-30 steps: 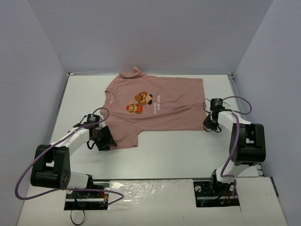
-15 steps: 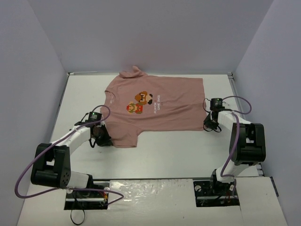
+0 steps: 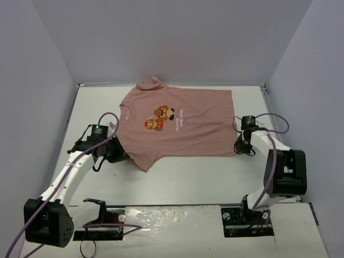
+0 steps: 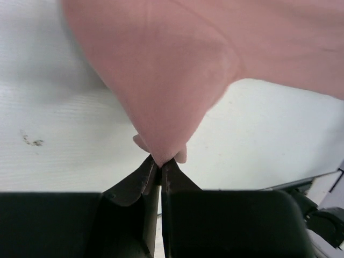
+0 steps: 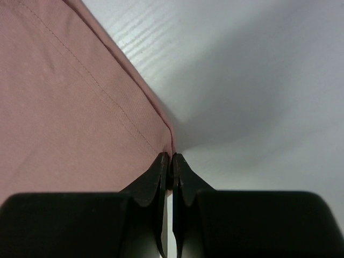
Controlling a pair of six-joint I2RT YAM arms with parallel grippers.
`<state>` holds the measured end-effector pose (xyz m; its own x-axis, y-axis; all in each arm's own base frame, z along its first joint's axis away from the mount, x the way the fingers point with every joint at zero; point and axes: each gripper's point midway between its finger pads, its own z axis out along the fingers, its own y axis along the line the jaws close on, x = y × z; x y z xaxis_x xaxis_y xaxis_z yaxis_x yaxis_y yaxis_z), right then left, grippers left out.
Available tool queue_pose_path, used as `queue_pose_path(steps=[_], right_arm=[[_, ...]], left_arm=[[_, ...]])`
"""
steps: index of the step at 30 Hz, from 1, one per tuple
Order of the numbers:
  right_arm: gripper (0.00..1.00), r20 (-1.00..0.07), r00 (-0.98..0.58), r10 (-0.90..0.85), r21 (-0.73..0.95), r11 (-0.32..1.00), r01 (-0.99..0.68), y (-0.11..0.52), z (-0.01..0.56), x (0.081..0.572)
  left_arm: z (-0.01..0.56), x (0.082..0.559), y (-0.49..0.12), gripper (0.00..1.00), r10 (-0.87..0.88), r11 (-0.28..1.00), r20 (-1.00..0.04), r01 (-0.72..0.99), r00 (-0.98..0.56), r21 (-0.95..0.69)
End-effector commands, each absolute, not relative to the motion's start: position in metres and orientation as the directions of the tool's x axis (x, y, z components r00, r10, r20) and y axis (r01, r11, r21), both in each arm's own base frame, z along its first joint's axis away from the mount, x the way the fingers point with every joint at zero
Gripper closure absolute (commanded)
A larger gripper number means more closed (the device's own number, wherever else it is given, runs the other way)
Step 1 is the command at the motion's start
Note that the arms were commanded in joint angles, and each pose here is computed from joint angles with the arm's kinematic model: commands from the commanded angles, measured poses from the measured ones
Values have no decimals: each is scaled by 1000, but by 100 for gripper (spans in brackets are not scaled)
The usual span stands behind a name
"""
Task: Fold and stack the t-shirts
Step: Grap the side of the flattened tshirt closest away from the robot with both arms, then fold the flattened tshirt in 1/3 of the way
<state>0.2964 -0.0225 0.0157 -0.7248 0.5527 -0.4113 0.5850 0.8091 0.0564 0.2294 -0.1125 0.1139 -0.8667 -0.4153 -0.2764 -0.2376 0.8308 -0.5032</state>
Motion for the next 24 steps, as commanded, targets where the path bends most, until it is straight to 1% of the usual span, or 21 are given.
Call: queue_pose_path(steps=[1, 4, 10, 14, 19, 21, 24], right_arm=[[100, -410, -730, 547, 8, 802, 597, -30, 25, 272], [100, -403, -731, 551, 1, 798, 602, -30, 27, 263], [100, -424, -707, 566, 12, 784, 621, -30, 51, 264], [100, -445, -699, 559, 3, 782, 623, -34, 68, 267], [100, -458, -699, 549, 14, 791, 612, -34, 82, 283], [100, -467, -701, 540, 8, 794, 607, -36, 85, 293], [100, -473, -707, 526, -13, 798, 603, -41, 88, 304]], left_arm=[[142, 199, -120, 100, -430, 797, -228, -249, -874, -551], [138, 184, -123, 100, -430, 789, -189, -266, -883, -554], [146, 172, -122, 100, -478, 762, -184, -301, -859, -574], [171, 181, -115, 100, -479, 786, -274, -269, -834, -556], [199, 216, -91, 100, -524, 818, -411, -307, -746, -486], [208, 235, -90, 100, -526, 823, -445, -301, -725, -482], [211, 256, -92, 100, -520, 828, -467, -289, -715, -480]])
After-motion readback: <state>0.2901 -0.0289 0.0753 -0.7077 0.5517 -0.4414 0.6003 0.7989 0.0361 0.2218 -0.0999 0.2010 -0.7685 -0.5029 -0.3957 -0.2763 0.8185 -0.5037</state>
